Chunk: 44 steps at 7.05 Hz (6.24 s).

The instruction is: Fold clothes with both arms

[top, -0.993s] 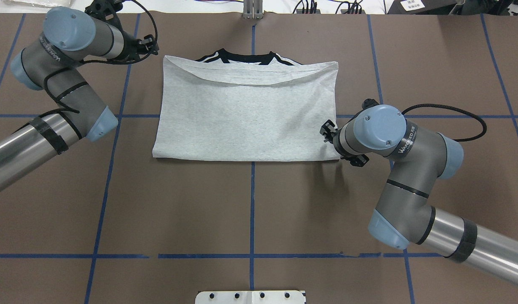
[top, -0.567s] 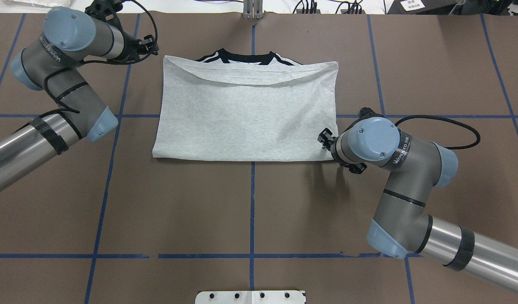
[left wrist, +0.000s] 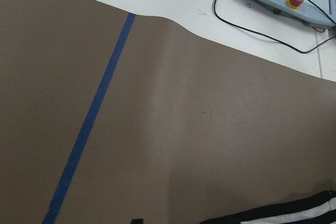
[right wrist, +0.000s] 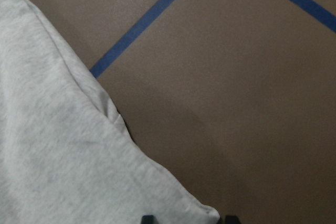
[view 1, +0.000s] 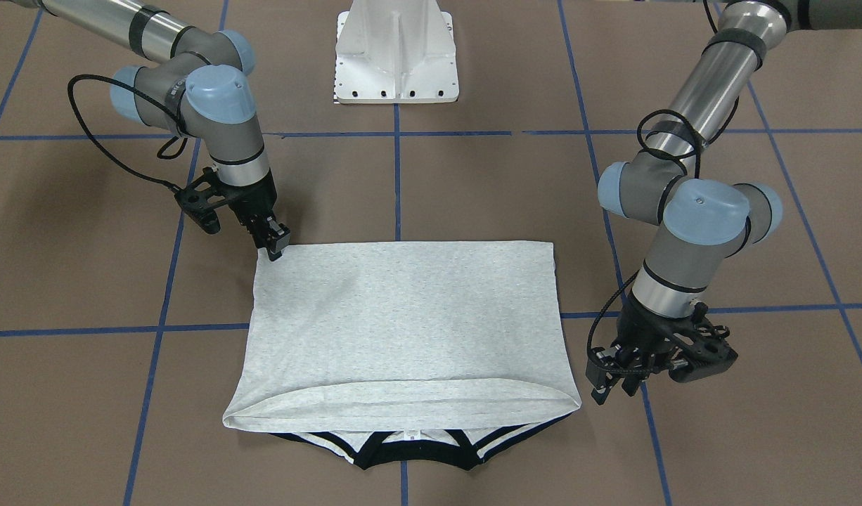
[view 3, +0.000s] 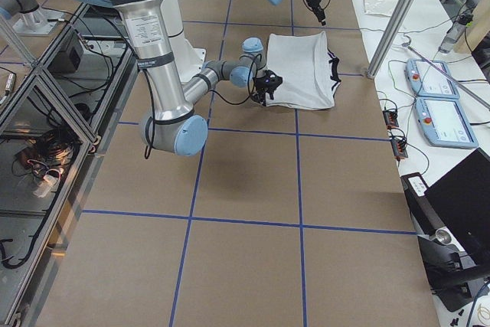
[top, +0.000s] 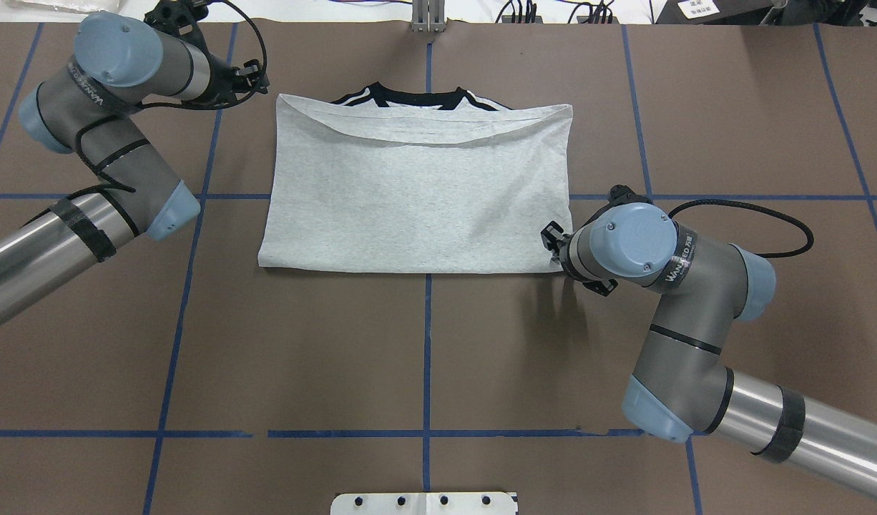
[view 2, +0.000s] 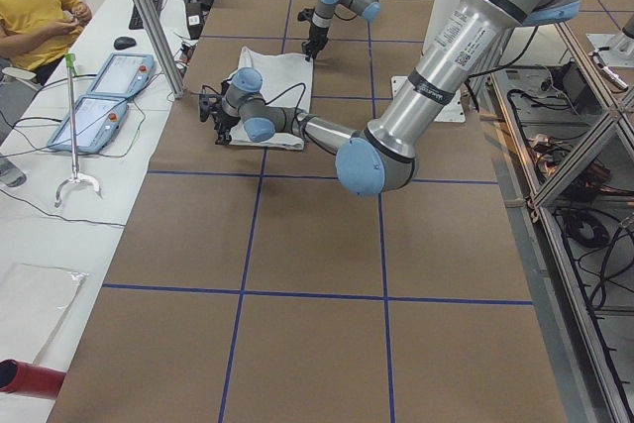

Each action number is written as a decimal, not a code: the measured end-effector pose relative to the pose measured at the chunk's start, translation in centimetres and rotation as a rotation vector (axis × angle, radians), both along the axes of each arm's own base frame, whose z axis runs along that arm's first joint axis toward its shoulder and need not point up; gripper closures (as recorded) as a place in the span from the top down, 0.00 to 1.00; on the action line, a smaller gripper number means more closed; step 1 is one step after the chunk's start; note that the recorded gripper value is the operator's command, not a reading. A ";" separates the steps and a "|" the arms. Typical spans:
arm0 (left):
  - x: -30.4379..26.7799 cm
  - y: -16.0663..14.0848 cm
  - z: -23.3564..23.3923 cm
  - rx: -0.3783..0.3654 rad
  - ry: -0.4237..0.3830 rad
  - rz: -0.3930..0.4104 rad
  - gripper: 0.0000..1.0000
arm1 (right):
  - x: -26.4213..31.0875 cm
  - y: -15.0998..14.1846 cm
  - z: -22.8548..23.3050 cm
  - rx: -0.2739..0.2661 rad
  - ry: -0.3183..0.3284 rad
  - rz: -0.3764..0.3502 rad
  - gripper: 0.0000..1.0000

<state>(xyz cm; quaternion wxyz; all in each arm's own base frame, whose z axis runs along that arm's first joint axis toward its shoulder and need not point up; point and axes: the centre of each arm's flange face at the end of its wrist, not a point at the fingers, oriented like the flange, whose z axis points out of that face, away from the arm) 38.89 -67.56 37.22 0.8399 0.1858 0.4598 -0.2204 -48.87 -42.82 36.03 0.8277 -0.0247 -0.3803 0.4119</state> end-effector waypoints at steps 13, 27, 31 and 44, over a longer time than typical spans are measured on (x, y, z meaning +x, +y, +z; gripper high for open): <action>-0.2 18.6 -2.3 -0.180 0.285 0.184 0.72 | 6.0 26.3 -5.6 -0.281 -0.186 -0.505 1.00; 7.3 24.1 -2.0 -0.289 0.129 0.148 0.00 | 7.4 11.9 -7.2 -0.199 -0.226 -0.199 1.00; 5.6 6.4 -4.5 -0.198 0.096 -0.004 0.00 | 7.1 11.4 -7.4 -0.176 -0.225 -0.177 1.00; -0.5 7.2 -5.0 -0.073 0.233 0.055 0.65 | -0.8 12.1 -11.6 0.293 0.025 -0.463 1.00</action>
